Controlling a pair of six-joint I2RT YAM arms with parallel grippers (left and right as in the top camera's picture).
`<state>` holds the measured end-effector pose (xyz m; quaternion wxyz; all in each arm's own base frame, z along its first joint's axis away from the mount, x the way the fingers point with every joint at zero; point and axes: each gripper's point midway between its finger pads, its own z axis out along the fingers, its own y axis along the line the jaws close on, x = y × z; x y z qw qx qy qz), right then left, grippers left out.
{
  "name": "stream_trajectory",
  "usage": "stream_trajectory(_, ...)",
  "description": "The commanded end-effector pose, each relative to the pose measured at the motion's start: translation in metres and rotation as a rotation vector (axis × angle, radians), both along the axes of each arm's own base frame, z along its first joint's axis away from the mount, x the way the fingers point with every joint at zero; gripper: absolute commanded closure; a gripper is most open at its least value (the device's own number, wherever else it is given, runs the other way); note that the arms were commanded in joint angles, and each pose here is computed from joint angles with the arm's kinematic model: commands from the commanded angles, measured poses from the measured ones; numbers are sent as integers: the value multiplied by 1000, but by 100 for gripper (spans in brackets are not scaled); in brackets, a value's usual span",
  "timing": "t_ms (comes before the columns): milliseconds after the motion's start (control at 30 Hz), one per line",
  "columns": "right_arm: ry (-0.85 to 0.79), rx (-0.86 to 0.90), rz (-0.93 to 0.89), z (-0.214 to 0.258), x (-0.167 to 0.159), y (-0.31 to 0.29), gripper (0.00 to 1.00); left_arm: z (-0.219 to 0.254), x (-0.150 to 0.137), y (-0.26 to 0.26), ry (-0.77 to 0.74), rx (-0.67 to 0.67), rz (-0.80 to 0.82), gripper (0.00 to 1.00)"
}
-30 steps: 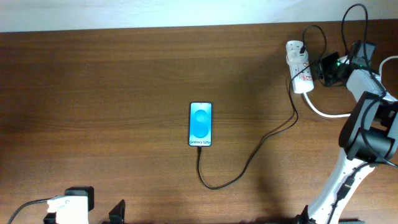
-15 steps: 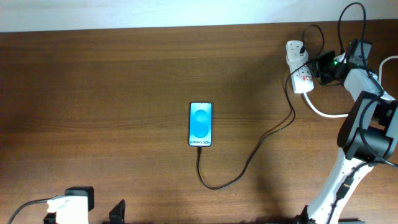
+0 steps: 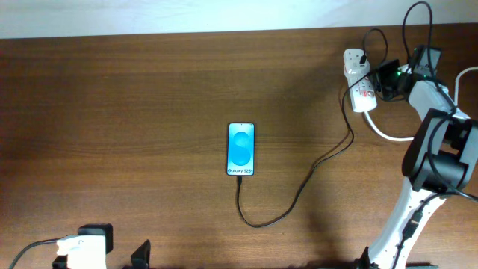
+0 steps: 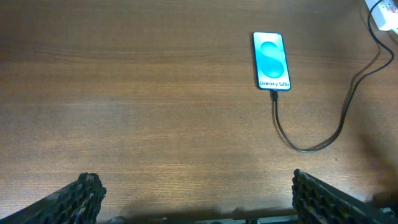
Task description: Plug charger to phone and switch on socket
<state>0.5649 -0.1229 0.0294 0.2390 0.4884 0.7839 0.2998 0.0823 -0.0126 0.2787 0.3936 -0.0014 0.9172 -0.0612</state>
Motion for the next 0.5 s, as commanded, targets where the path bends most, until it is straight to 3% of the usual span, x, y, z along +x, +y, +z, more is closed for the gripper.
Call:
stream_trajectory(0,-11,-36,149,-2,5,44,96,-1,-1,1,-1,5,-1,1)
stream_trajectory(467,0,-164,353,-14,-12,53,96,-1,-1,1,-1,5,-1,1)
